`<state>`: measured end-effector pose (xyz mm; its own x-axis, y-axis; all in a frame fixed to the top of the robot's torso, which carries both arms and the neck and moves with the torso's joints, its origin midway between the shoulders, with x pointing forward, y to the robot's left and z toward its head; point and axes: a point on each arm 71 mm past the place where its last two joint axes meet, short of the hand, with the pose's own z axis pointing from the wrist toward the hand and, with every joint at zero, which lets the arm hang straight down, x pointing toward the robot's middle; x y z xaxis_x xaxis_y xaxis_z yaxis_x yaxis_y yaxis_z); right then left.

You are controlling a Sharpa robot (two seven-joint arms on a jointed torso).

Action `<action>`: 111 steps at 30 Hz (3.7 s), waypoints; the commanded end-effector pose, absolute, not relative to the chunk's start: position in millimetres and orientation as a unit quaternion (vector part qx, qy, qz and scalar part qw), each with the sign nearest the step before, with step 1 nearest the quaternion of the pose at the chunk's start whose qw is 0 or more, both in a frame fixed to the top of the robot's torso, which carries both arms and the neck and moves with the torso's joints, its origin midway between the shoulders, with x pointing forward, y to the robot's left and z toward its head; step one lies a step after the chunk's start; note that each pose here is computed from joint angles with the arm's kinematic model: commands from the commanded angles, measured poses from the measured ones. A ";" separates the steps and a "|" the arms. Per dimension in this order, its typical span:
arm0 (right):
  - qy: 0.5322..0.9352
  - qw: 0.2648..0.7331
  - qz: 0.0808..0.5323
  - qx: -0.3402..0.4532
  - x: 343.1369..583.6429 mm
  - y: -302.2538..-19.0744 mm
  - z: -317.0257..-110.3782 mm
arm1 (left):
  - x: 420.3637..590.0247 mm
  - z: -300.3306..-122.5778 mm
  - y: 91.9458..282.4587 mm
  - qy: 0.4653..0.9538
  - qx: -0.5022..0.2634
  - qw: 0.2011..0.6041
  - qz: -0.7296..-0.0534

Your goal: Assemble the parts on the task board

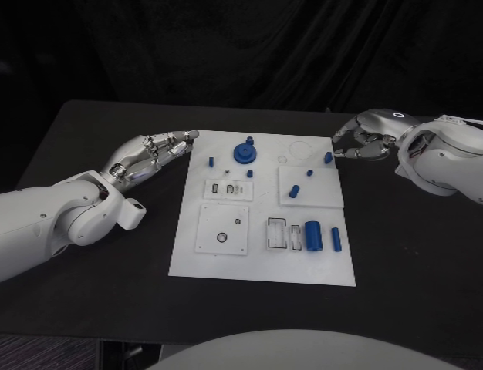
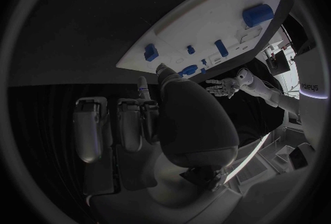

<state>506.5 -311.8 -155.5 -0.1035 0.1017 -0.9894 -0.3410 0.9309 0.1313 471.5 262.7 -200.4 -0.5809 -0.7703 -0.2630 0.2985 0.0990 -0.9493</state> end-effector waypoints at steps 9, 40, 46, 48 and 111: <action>0.736 0.654 0.157 -0.075 508.8 -310.3 -166.5 | 468.7 -196.8 262.1 0.592 -0.179 0.415 -0.667; 0.740 0.649 0.160 -0.078 513.5 -303.6 -186.9 | 467.5 -198.8 264.2 0.596 -0.182 0.410 -0.666; 0.740 0.649 0.158 -0.078 514.9 -303.7 -187.8 | 467.5 -199.3 263.9 0.596 -0.182 0.409 -0.666; 0.740 0.649 0.157 -0.078 515.4 -303.6 -188.1 | 467.5 -199.5 263.8 0.597 -0.182 0.408 -0.666; 0.668 0.695 0.247 -0.094 487.7 -250.1 -154.4 | 462.9 -209.6 266.4 0.605 -0.192 0.400 -0.661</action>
<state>490.0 -255.1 -158.7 -0.0502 0.1936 -0.9798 -0.4661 0.8631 0.1944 464.6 268.6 -212.8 -0.5987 -0.7648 -0.2379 0.2620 0.0937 -0.9605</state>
